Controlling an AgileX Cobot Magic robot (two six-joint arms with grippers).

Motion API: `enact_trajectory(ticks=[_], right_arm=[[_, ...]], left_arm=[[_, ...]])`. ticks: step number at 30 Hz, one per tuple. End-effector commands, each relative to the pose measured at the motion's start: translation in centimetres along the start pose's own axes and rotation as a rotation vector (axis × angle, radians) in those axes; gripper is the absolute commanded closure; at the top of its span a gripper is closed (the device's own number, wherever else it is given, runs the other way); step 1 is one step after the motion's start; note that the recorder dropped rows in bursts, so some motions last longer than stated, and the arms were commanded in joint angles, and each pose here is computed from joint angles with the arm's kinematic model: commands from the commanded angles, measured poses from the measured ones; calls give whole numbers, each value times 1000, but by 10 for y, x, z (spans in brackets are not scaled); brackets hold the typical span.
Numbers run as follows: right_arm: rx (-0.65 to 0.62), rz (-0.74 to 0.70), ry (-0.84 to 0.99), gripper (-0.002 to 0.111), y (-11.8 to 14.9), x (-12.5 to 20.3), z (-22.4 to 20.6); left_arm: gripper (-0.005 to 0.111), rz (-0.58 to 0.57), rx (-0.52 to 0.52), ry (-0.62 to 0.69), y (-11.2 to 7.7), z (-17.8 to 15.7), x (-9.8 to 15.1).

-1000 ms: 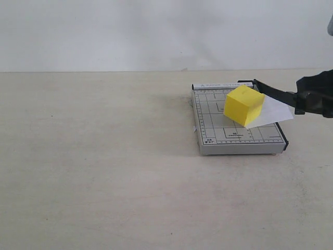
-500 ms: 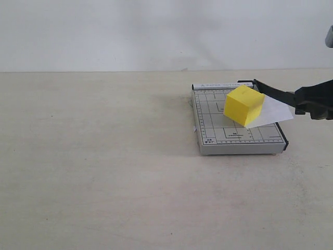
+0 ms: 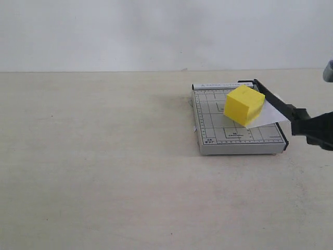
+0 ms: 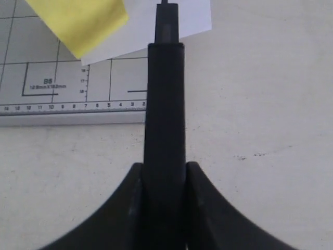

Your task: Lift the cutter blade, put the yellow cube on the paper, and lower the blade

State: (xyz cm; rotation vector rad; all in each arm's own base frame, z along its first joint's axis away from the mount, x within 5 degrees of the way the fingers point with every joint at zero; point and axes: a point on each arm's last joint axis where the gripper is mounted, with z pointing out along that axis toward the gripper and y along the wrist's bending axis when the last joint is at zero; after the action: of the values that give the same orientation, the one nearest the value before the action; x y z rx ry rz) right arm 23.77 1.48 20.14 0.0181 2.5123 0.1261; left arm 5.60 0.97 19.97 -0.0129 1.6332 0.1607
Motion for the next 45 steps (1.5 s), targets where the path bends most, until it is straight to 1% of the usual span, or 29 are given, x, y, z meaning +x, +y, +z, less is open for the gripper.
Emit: enact_trajectory(ticks=[1,4,7,9,13,18,19,20,21,22,23,24,27,29,32,33,34,35,36,37,39,41,42,45], right_arm=[[-1,46,144,108,-4,43,11],[7,5,120,108,-5,47,13],[12,4,126,108,-6,51,17],[17,8,167,108,-7,55,26],[28,54,326,108,-10,71,59],[30,54,325,108,-10,70,60],[29,54,329,104,-10,71,60],[28,55,334,92,-10,71,60],[28,55,333,84,-10,71,60],[28,55,333,72,-10,71,60],[28,55,333,68,-10,71,60],[26,55,339,65,-10,71,60],[3,58,362,65,-7,69,48],[-35,71,401,65,-1,69,24],[-63,110,376,65,4,66,-7],[-76,130,306,65,6,63,-27],[-84,139,259,65,8,62,-39],[-101,136,131,68,10,59,-64],[-110,128,31,73,11,57,-79],[-120,88,-222,90,11,57,-109],[-120,46,-512,108,10,64,-140],[-125,40,-751,108,8,81,-164],[-131,35,-821,108,7,92,-170],[-141,6,-902,108,6,119,-172]], left_arm=[[102,-3,1,-10,0,0,-1],[102,-3,1,-10,0,0,-1],[102,-3,1,-10,0,0,-1],[102,-3,1,-10,0,0,-1],[102,-3,1,-10,0,0,-1],[102,-3,0,-9,0,0,-1],[102,-3,0,-9,0,0,-1],[102,-3,0,-9,0,0,-1],[102,-3,0,-9,0,0,-1],[102,-3,0,-9,0,0,-1],[102,-3,0,-9,0,0,-1],[102,-3,1,-11,0,0,-1],[102,-3,1,-11,0,0,-1],[102,-3,1,-11,0,0,-1],[102,1,0,-11,0,0,-1],[102,1,0,-11,0,0,-1],[102,1,0,-11,0,0,-1],[102,1,0,-11,0,0,-1],[102,1,0,-11,0,0,-1],[102,1,0,-11,0,0,-1],[102,1,0,-11,0,0,-1],[102,1,0,-11,0,0,-1],[102,1,0,-11,0,0,-1],[102,1,0,-11,0,0,-1]])
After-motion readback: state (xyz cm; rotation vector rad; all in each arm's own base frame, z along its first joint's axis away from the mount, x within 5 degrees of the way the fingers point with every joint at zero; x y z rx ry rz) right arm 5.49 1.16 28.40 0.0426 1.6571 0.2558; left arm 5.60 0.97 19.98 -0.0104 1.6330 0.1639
